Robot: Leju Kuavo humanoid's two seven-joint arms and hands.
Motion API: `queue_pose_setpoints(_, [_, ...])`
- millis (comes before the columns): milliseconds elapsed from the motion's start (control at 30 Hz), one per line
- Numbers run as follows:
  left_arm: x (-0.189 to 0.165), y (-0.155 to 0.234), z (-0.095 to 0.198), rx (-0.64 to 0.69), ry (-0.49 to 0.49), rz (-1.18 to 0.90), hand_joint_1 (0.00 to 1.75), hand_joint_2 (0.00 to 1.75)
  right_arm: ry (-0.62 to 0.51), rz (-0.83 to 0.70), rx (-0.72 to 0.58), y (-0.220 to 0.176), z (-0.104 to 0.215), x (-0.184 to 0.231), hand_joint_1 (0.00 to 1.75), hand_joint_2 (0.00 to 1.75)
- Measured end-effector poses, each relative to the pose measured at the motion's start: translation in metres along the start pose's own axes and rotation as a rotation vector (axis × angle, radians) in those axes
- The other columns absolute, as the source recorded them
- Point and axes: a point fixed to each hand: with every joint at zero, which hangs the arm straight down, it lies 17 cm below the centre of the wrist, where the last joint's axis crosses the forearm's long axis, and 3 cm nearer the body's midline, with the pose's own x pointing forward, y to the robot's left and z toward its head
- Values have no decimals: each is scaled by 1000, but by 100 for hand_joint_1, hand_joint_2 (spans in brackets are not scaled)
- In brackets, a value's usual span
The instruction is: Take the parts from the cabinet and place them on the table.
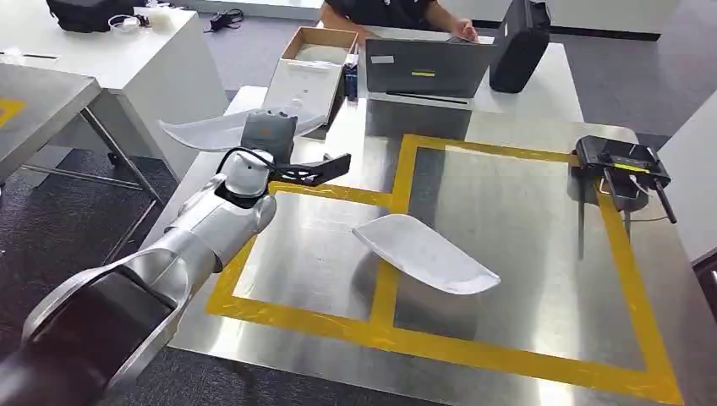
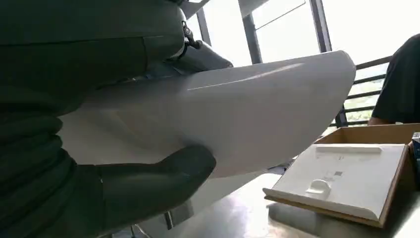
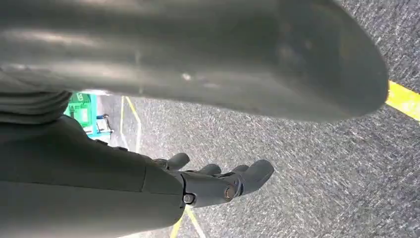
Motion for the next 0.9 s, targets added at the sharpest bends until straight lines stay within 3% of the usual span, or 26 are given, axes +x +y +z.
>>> queue_pose_setpoints(300, [7,-8,4,1,-3,64,175,175,-1,3,5,1,0,0,0,0])
queue_pose_setpoints(333, [9,-10,5,1,-5,70,0,175,0,5,4,1,0,0,0,0])
queue_pose_setpoints(700, [16,-27,14,-12,-5,104,0,175,7,14,-4,-1,0,0,0,0])
queue_pose_setpoints(733, [16,-27,14,-13,-5,105,0,0,6,15,-4,-1,0,0,0,0])
queue_pose_setpoints(900, [14,-28,14,-13,-5,106,0,0,-2,23,-4,0,0,2,0,0])
